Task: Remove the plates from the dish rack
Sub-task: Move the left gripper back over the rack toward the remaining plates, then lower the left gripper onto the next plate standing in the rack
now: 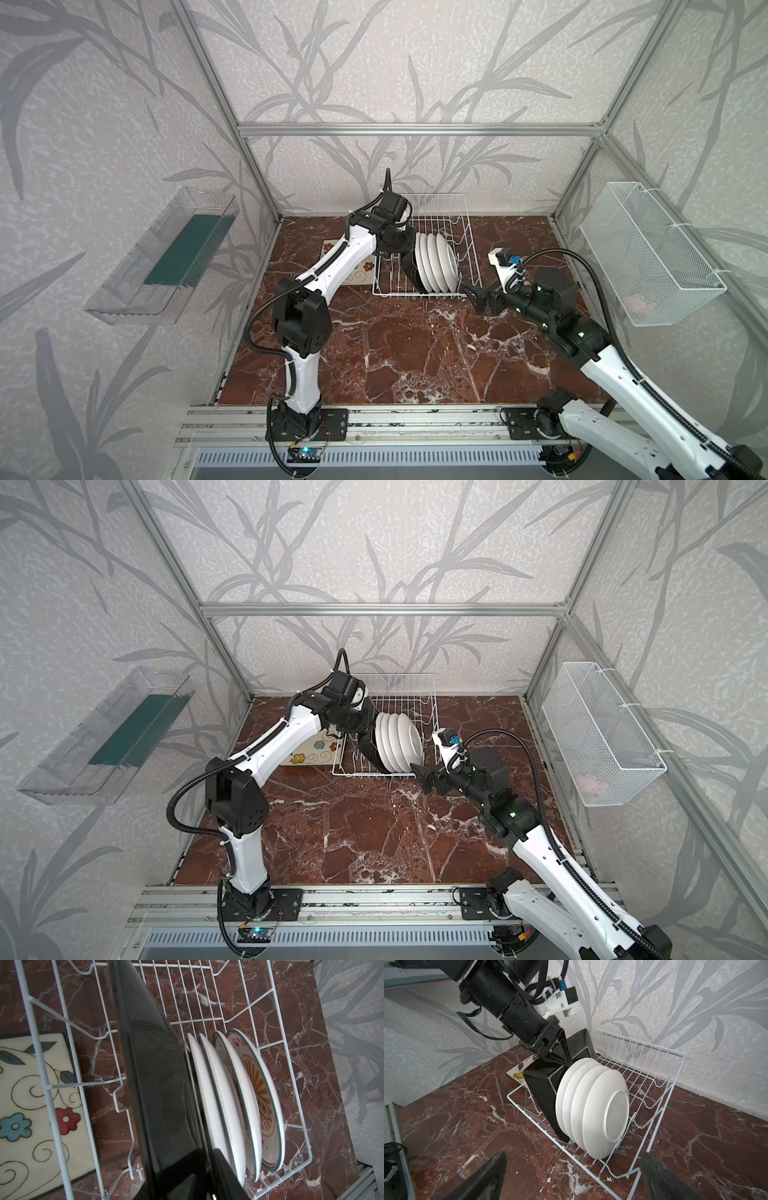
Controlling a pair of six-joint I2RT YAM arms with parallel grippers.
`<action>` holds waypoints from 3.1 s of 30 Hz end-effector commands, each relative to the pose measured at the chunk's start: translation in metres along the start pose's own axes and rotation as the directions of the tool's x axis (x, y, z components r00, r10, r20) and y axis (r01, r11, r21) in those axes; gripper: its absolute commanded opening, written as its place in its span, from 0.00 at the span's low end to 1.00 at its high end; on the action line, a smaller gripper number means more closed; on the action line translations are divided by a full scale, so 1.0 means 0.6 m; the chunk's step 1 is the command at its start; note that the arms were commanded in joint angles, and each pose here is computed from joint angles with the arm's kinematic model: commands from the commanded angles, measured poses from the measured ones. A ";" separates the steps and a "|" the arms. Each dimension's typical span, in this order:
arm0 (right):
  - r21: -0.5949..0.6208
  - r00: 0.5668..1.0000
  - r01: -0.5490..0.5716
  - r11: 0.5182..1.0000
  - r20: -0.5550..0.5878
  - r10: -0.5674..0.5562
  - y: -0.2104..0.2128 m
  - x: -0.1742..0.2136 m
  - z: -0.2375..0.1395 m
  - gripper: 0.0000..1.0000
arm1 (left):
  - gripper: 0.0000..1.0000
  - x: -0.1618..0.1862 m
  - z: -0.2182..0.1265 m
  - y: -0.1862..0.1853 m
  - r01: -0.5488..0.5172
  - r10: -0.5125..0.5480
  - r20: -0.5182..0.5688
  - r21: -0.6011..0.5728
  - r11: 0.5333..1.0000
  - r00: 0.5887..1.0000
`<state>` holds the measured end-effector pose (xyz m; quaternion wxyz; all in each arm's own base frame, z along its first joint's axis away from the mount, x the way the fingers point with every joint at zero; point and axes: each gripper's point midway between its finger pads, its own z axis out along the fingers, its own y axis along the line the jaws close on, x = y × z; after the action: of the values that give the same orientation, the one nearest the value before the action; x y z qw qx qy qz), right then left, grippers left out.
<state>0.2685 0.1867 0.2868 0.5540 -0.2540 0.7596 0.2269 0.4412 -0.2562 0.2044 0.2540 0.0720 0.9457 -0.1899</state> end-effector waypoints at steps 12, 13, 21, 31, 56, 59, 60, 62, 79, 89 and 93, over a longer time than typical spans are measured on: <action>-0.013 1.000 -0.005 1.000 -0.004 0.005 0.005 0.005 0.000 0.99 | 0.45 -0.002 -0.015 0.010 -0.005 0.005 0.004 -0.055 0.998 1.000; -0.016 1.000 -0.008 1.000 -0.005 0.008 0.006 0.005 0.001 0.99 | 0.46 -0.001 -0.015 0.012 -0.006 0.006 0.002 -0.059 0.998 1.000; -0.019 1.000 -0.011 1.000 -0.003 0.011 0.008 0.002 -0.002 0.99 | 0.33 0.015 0.007 0.016 0.009 -0.011 -0.029 -0.045 0.999 1.000; -0.012 1.000 -0.009 1.000 0.002 0.009 0.006 0.001 -0.003 0.99 | 0.23 0.015 0.008 0.009 0.042 -0.043 -0.035 -0.013 0.999 0.998; 0.001 1.000 0.009 1.000 0.004 -0.009 0.003 -0.005 -0.009 0.99 | 0.00 0.010 0.014 -0.039 0.235 -0.238 -0.005 0.182 0.955 0.971; 0.006 1.000 0.012 1.000 0.004 -0.012 0.002 -0.005 -0.010 0.99 | 0.00 0.009 0.014 -0.037 0.245 -0.249 0.002 0.179 0.953 0.968; 0.006 1.000 0.011 1.000 0.003 -0.011 0.002 -0.004 -0.010 0.99 | 0.00 0.009 0.015 -0.039 0.247 -0.252 0.003 0.181 0.952 0.968; 0.006 1.000 0.010 1.000 0.003 -0.010 0.002 -0.005 -0.011 0.99 | 0.00 0.007 0.014 -0.042 0.257 -0.264 0.009 0.189 0.948 0.965; 0.018 1.000 0.016 1.000 0.010 -0.016 -0.001 -0.009 -0.012 0.99 | 0.00 -0.014 -0.031 -0.064 0.203 -0.219 0.071 0.184 0.962 0.973; 0.033 1.000 0.004 0.999 0.019 -0.004 -0.003 -0.015 -0.023 0.99 | 0.00 -0.033 -0.074 -0.073 0.159 -0.184 0.121 0.187 0.969 0.976; 0.033 1.000 -0.001 0.999 0.023 0.000 -0.002 -0.014 -0.029 0.99 | 0.00 -0.039 -0.089 -0.071 0.138 -0.163 0.140 0.172 0.975 0.977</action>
<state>0.2633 0.1786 0.2878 0.5556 -0.2475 0.7639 0.2155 0.4340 -0.2802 0.2172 0.2491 -0.0260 0.9252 -0.2853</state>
